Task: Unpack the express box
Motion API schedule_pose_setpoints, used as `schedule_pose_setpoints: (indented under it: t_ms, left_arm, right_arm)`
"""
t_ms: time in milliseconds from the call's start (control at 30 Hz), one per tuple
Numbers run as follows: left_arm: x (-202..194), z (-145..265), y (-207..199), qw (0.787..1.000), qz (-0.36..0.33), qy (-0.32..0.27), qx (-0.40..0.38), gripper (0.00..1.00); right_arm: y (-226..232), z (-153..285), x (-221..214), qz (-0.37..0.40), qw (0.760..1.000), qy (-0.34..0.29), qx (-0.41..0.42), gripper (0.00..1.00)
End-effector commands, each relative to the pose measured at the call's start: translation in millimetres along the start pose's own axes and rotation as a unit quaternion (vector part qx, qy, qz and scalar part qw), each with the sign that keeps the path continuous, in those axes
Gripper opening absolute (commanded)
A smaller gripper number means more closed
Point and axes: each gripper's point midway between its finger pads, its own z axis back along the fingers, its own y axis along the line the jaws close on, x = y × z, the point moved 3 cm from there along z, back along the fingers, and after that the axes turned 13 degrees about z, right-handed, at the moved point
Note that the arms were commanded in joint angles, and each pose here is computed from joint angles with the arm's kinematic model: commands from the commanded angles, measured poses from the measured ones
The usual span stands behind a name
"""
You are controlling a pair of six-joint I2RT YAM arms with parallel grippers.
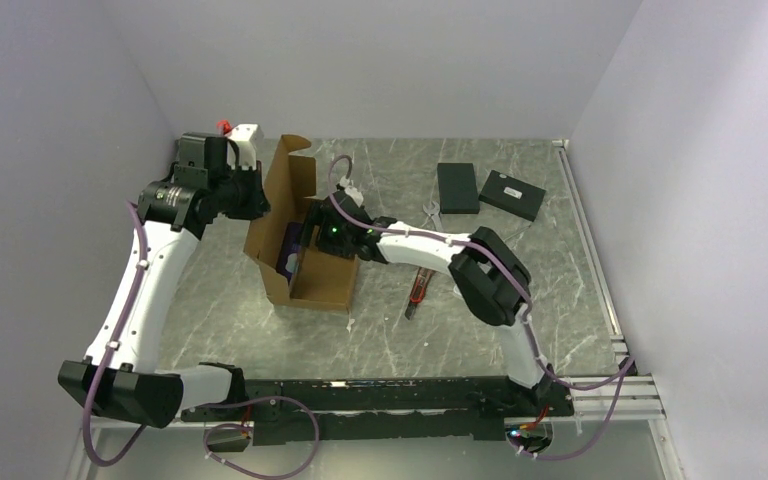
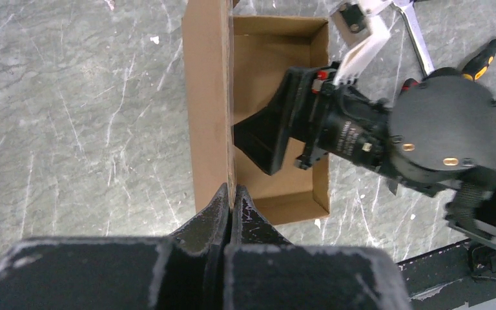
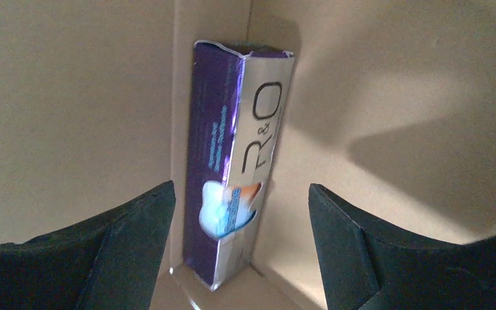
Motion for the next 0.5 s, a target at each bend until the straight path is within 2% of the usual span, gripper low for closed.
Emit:
schedule_pose_setpoints:
  t_ms: [0, 267, 467]
  left_arm:
    - [6.4, 6.5, -6.4, 0.999, 0.003, -0.030, -0.018, 0.00]
    - [5.3, 7.2, -5.4, 0.999, 0.000, -0.031, -0.017, 0.00]
    - [3.0, 5.5, -2.8, 0.999, 0.001, -0.031, -0.012, 0.00]
  right_arm:
    - [9.1, -19.3, 9.9, -0.023, 0.999, -0.031, -0.022, 0.79]
    - [13.2, -40.8, 1.5, 0.008, 0.997, -0.045, -0.065, 0.90]
    - [4.3, -52.3, -6.5, 0.024, 0.992, -0.051, -0.114, 0.91]
